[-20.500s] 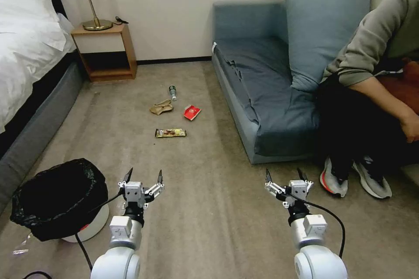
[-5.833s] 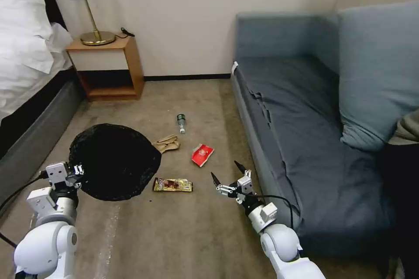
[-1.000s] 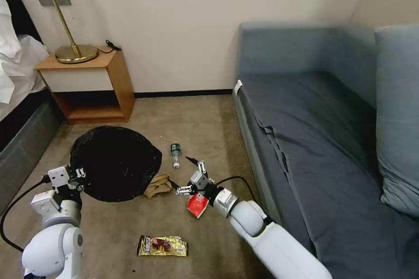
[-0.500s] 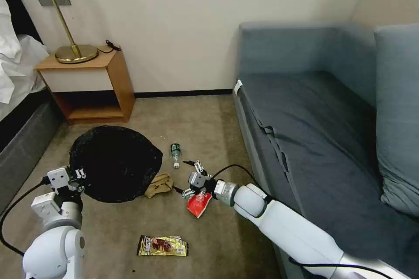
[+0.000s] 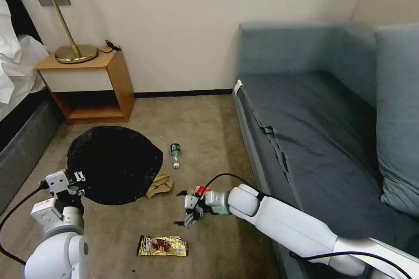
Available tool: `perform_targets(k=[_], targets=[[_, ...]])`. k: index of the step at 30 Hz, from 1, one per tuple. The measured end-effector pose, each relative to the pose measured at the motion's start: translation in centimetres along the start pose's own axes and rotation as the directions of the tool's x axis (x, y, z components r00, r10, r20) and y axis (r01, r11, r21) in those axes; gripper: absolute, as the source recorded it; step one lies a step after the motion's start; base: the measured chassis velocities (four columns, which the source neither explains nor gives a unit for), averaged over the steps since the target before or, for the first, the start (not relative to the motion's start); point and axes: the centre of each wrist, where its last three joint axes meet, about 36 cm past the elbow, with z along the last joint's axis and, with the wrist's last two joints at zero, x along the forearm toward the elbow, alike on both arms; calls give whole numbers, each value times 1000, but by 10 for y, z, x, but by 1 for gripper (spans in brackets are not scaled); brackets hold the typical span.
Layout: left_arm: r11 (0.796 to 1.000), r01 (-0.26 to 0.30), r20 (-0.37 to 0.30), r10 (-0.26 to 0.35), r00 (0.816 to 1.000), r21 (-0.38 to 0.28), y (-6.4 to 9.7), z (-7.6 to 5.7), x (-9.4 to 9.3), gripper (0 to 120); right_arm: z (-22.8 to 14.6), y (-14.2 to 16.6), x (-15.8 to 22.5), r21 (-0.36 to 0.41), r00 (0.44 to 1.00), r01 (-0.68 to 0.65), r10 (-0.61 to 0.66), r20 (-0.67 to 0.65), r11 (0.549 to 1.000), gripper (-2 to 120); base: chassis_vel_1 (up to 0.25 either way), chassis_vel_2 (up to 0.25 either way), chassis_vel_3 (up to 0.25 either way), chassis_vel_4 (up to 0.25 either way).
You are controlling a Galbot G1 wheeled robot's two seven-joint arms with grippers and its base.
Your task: Pick up the trash bin, then pick up the garbage on the floor and place it into the trash bin.
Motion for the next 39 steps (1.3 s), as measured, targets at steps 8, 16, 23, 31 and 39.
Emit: perform_targets(k=[8, 16, 23, 31, 39], targets=[[1000, 4, 8, -4, 1000, -13, 0, 4, 6, 4, 13, -2, -16, 31, 997, 74, -73, -34, 997, 100, 0, 0, 0, 0], [1000, 15, 8, -15, 1000, -15, 2, 7, 8, 4, 37, 1, -39, 30, 989, 104, -100, -108, 994, 100, 0, 0, 0, 0], [1000, 11, 7, -11, 1000, -11, 1, 7, 8, 4, 48, 1, -58, 20, 980, 132, -128, -152, 991, 100, 0, 0, 0, 0], [1000, 8, 1, -8, 1000, -9, -2, 10, 7, 4, 54, 8, -67, 12, 978, 137, -133, -163, 991, 100, 0, 0, 0, 0], [1000, 8, -2, -8, 1000, -13, -6, 10, 6, 4, 56, 13, -75, 11, 980, 127, -124, -156, 992, 100, 0, 0, 0, 0]])
